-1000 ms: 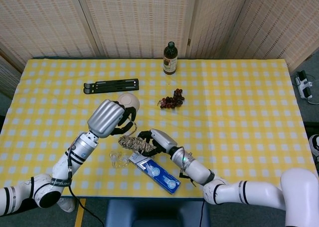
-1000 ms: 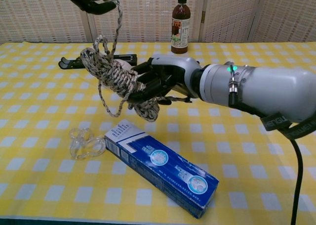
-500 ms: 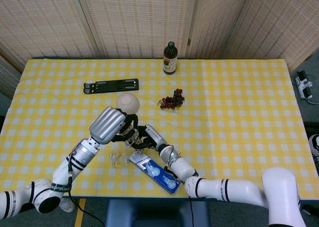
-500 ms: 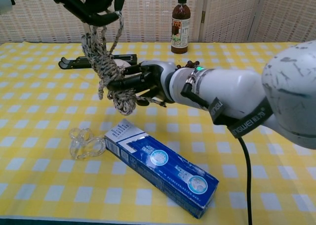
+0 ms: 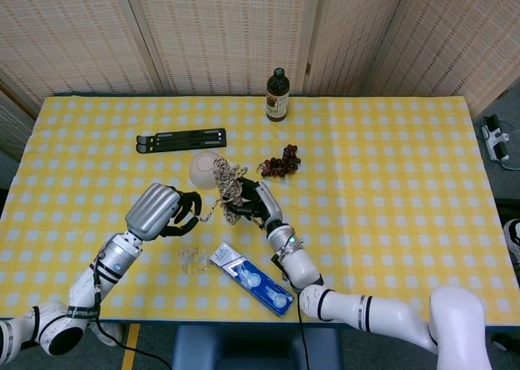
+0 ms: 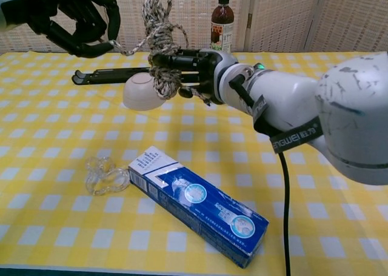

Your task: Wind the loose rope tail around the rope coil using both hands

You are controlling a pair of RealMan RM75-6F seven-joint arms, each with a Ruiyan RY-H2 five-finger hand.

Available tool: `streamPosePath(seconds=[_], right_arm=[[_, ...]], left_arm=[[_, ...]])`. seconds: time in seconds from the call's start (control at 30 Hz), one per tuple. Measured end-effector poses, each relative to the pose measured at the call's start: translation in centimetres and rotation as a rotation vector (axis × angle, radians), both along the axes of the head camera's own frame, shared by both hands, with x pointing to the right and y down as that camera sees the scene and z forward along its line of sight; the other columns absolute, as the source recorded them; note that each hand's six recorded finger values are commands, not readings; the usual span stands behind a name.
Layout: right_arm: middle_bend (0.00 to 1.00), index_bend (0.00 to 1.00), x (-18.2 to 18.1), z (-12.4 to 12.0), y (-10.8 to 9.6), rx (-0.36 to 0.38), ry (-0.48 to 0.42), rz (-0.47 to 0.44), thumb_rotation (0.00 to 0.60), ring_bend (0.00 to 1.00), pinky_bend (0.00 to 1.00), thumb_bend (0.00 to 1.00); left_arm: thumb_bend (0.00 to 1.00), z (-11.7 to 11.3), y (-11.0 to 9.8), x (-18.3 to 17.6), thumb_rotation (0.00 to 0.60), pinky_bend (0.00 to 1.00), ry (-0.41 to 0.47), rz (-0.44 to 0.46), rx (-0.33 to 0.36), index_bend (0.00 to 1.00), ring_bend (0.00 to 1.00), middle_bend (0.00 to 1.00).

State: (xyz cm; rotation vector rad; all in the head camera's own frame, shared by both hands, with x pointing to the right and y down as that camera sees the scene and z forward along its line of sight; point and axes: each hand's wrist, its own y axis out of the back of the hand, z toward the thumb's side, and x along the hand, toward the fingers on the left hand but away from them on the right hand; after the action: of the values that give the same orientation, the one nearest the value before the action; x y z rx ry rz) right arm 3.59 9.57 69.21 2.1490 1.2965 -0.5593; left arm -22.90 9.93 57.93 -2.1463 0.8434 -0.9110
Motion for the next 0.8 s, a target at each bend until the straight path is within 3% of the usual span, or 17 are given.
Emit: streamPosePath(seconds=[0.37,0.8], right_arm=[[0.86,1.0,3.9,-1.8,-2.5,0.074,-0.084,0.089,0.6,0.99,0.87,0.51],[0.86,1.0,7.1,-2.6,-2.1,0.104,-0.069,0.01,0.6,0.99,0.87,0.51]], left_arm=[[0.53,4.2,-0.1,-5.3,0.6,0.7,-0.069,-0.115,-0.123,0.66,0.77,0.88],[0.53,8.1,-1.9,-10.0,0.6,0.7,-0.172,-0.253,-0.185,0.66,0.77,0.88]])
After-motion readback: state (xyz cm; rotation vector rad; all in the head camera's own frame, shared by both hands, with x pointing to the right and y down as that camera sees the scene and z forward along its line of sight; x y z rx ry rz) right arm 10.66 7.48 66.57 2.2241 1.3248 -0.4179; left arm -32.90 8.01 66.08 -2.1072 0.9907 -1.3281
